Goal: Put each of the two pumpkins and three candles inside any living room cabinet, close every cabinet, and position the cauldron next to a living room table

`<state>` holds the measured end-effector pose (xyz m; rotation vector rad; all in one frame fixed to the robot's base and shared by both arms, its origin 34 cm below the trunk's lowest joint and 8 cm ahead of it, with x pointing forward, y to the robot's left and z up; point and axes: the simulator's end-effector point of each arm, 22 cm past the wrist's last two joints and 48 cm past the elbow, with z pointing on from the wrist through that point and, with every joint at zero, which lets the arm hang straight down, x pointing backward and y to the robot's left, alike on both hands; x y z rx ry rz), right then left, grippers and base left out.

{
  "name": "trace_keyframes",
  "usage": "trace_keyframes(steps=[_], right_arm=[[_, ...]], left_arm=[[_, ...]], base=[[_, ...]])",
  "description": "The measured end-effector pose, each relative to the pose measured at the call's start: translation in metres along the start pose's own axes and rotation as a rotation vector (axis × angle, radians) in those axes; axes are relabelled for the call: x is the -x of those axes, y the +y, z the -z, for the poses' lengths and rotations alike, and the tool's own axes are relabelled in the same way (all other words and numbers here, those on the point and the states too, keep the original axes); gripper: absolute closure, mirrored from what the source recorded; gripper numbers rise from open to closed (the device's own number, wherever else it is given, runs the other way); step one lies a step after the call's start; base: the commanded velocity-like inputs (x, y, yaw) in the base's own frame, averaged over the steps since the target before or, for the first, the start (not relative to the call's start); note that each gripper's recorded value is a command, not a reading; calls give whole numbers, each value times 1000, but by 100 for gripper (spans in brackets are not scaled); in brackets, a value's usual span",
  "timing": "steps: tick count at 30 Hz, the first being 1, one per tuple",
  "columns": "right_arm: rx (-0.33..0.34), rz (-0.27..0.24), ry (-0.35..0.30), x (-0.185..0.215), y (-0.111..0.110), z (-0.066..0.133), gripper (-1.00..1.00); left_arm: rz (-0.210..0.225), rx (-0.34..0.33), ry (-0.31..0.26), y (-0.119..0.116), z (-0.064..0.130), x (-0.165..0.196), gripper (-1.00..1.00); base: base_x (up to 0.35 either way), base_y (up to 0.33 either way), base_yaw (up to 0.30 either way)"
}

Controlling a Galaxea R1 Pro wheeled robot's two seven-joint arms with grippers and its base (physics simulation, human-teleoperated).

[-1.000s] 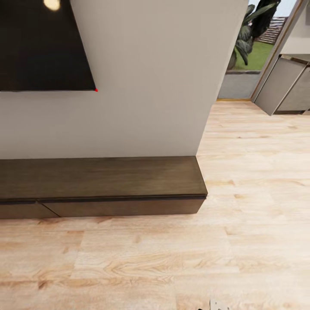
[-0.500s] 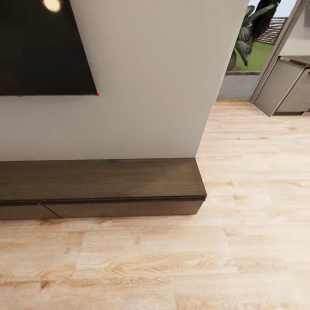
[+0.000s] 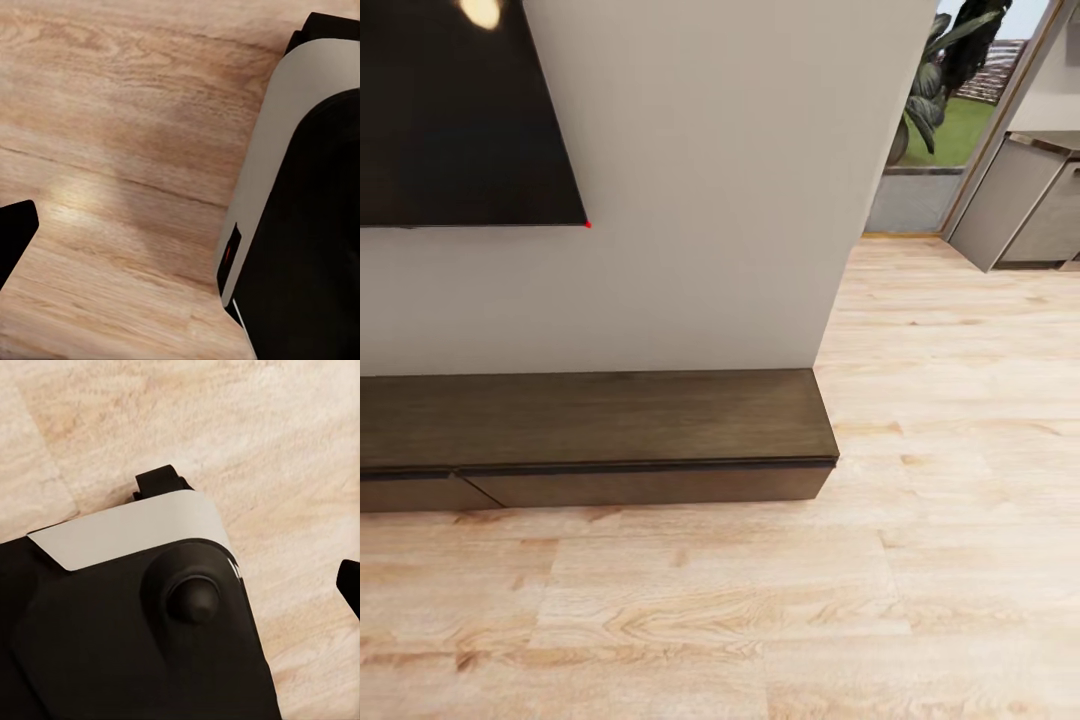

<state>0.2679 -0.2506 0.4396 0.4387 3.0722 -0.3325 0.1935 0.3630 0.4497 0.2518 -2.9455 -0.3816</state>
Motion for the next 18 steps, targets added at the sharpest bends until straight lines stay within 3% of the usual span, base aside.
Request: trace_keyframes(steps=[18], right_arm=[[-1, -2, 2, -1, 0, 0, -100]], left_arm=[[6, -2, 2, -2, 0, -1, -100]], base=[[0, 0, 0]])
